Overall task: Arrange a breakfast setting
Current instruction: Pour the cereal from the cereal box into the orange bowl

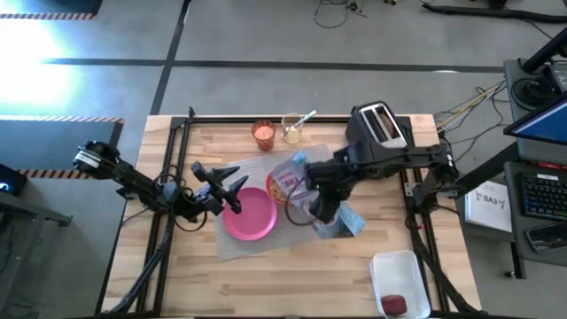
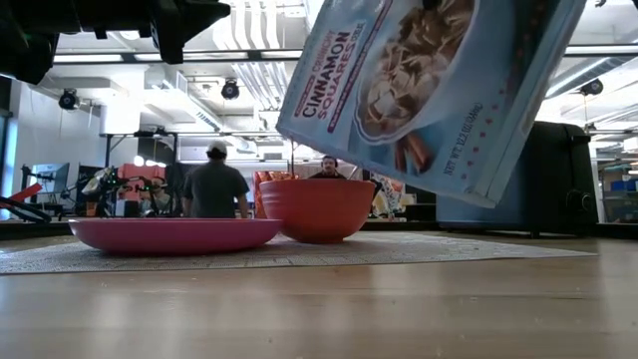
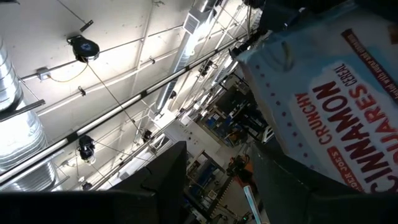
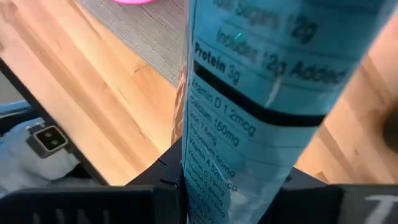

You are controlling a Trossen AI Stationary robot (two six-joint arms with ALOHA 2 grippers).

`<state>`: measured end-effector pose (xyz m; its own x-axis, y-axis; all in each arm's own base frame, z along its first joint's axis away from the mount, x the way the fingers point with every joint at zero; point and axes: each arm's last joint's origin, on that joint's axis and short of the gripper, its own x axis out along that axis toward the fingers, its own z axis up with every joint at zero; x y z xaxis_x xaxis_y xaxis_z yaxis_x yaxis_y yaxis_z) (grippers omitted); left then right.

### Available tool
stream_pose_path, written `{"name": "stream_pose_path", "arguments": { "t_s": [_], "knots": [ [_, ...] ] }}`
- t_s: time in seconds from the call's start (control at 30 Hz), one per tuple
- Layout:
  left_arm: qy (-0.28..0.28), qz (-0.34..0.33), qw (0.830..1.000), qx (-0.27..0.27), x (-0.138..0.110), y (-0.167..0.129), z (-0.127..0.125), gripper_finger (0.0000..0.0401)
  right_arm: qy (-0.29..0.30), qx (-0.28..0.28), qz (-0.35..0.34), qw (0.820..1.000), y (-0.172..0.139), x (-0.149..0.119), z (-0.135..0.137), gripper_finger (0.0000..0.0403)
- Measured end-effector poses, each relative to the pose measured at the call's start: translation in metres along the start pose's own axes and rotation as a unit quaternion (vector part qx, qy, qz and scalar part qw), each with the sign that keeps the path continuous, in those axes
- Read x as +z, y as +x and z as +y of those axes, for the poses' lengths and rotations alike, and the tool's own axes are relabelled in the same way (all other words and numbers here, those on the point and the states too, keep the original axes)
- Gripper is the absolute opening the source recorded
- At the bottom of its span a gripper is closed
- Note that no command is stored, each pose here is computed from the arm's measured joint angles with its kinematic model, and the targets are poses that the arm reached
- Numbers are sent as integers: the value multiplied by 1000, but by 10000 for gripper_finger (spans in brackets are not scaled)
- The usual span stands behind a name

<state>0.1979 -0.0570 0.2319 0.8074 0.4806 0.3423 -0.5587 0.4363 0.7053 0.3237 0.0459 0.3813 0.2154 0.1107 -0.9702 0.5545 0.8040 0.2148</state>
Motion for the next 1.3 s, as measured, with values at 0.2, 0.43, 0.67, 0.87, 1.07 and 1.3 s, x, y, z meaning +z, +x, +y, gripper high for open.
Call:
{"name": "stream_pose_path", "arguments": {
  "t_s": [0.2,0.43,0.67,0.87,1.07,1.3],
  "knots": [
    [0,0,1000,0,0,0,0,162,-12,-41,-41,998,2,-21,20,90],
    [-2,0,1000,0,0,0,0,162,-18,-100,-139,985,2,-53,45,90],
    [-4,0,1000,0,0,0,0,162,-3,-131,-252,959,4,-86,65,90],
    [-4,0,1000,0,0,0,0,162,0,-153,-280,948,25,-114,73,90],
    [-12,-17,1000,-5,1,0,0,162,14,-183,-326,927,46,-127,71,90],
    [-213,-125,967,-56,13,4,1,162,-5,-204,-369,907,51,-128,70,90]
  ]
}}
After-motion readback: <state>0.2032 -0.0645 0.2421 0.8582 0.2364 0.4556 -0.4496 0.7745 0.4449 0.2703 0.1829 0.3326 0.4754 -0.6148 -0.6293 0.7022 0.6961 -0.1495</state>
